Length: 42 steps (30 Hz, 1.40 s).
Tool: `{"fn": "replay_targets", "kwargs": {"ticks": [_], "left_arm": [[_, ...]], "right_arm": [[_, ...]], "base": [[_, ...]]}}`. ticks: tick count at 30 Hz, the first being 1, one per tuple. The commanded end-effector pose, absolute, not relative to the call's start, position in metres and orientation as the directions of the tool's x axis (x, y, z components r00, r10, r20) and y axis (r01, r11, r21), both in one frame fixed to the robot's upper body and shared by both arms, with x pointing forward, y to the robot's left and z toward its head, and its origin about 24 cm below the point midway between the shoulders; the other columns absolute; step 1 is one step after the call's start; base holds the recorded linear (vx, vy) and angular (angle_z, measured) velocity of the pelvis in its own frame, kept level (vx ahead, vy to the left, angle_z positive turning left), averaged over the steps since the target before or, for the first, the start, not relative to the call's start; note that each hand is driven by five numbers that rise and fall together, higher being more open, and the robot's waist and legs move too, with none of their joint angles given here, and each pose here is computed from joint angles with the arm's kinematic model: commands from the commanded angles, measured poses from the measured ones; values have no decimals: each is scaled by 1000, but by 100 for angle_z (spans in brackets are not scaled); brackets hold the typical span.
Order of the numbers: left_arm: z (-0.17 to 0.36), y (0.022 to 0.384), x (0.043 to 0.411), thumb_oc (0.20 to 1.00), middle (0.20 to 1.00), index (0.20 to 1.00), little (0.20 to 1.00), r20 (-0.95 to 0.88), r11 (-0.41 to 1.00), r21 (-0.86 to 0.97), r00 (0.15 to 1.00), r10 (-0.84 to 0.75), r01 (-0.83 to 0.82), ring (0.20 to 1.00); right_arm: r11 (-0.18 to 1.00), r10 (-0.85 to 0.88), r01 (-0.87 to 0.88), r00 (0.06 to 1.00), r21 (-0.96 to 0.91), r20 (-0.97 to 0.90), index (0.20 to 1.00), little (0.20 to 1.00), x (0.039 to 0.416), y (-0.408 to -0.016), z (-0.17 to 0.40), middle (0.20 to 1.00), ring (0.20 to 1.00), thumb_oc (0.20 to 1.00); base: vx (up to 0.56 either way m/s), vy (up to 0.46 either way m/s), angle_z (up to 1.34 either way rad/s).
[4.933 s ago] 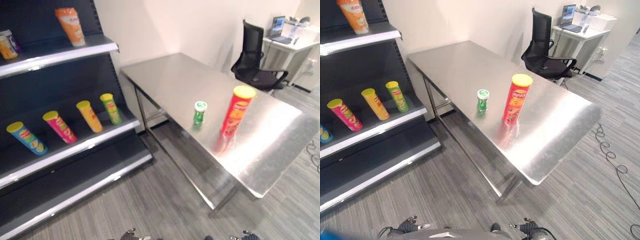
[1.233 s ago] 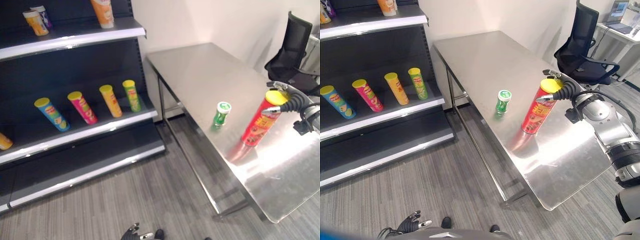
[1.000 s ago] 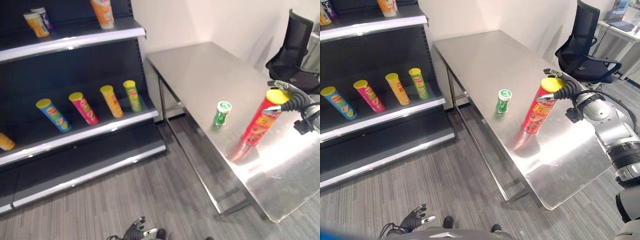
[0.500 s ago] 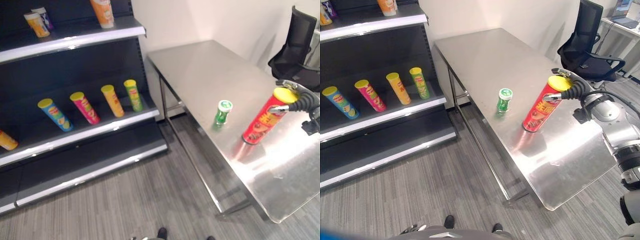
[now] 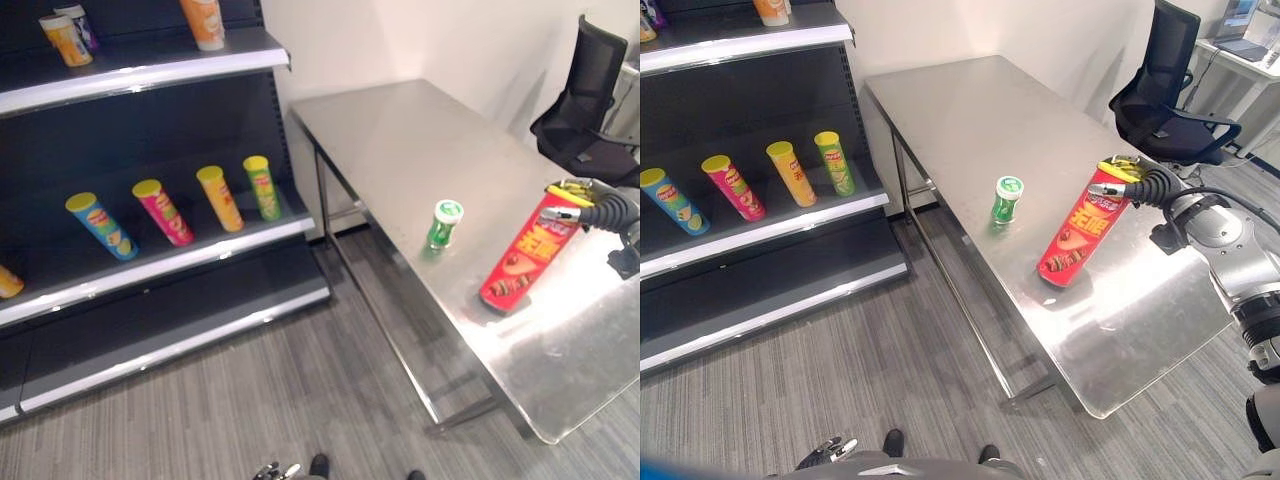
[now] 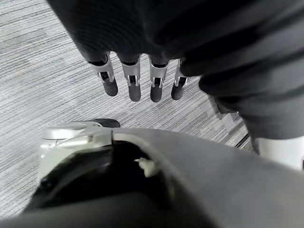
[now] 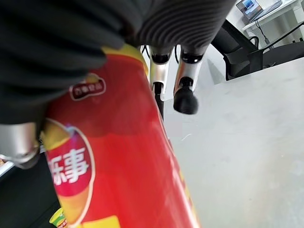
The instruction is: Put the goods on the table back onto the shelves and tidy them up.
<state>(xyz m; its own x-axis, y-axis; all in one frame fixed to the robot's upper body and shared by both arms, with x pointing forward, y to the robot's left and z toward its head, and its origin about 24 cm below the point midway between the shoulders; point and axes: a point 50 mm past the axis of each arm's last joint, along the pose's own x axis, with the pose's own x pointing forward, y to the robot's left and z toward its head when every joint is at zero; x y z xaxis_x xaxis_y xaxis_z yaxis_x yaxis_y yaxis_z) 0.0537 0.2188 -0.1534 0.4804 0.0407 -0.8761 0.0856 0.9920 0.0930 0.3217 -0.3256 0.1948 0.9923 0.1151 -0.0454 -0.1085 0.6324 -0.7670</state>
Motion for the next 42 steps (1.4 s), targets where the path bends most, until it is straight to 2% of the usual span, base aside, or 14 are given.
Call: {"fn": "replay_targets", "kwargs": {"ticks": [1, 4, 8, 9, 17, 23, 32, 42], "left_arm": [[-150, 222, 74, 1000, 1000, 1000, 1000, -850, 980, 135, 526, 41, 143, 1000], [-150, 230, 78, 1000, 1000, 1000, 1000, -845, 980, 167, 527, 87, 106, 1000], [-149, 236, 79, 1000, 1000, 1000, 1000, -845, 980, 184, 523, 115, 81, 1000], [-148, 238, 82, 1000, 1000, 1000, 1000, -841, 979, 191, 526, 127, 68, 1000], [-146, 244, 85, 1000, 1000, 1000, 1000, -831, 978, 204, 535, 154, 35, 1000], [-143, 244, 97, 1000, 1000, 1000, 1000, -806, 981, 194, 567, 170, -18, 1000], [-144, 244, 98, 1000, 1000, 1000, 1000, -796, 977, 185, 566, 214, -109, 1000], [-142, 251, 106, 1000, 1000, 1000, 1000, -798, 968, 252, 566, 206, 4, 1000]], "right_arm": [[615, 138, 3, 984, -789, 111, 200, 200, 321, -317, 222, 200, 200, 200], [635, 97, 223, 927, -739, 362, 200, 200, 309, -321, 265, 200, 200, 200], [635, 131, 290, 873, -716, 470, 200, 200, 298, -311, 286, 200, 200, 200], [630, 165, 320, 835, -707, 525, 200, 200, 292, -302, 296, 200, 200, 200], [591, 393, 314, 693, -743, 605, 200, 200, 274, -248, 319, 200, 200, 200], [556, 488, 343, 603, -757, 632, 200, 200, 261, -227, 337, 200, 200, 200], [488, 501, 385, 611, -783, 613, 200, 200, 254, -229, 334, 200, 200, 200], [445, 376, 441, 698, -780, 609, 200, 200, 242, -257, 305, 200, 200, 200]], "base": [[0, 0, 0], [0, 0, 0], [5, -3, -1], [0, 0, 0], [3, -71, -6], [-91, -56, 10], [-23, 209, 46], [107, 434, 47]]}}
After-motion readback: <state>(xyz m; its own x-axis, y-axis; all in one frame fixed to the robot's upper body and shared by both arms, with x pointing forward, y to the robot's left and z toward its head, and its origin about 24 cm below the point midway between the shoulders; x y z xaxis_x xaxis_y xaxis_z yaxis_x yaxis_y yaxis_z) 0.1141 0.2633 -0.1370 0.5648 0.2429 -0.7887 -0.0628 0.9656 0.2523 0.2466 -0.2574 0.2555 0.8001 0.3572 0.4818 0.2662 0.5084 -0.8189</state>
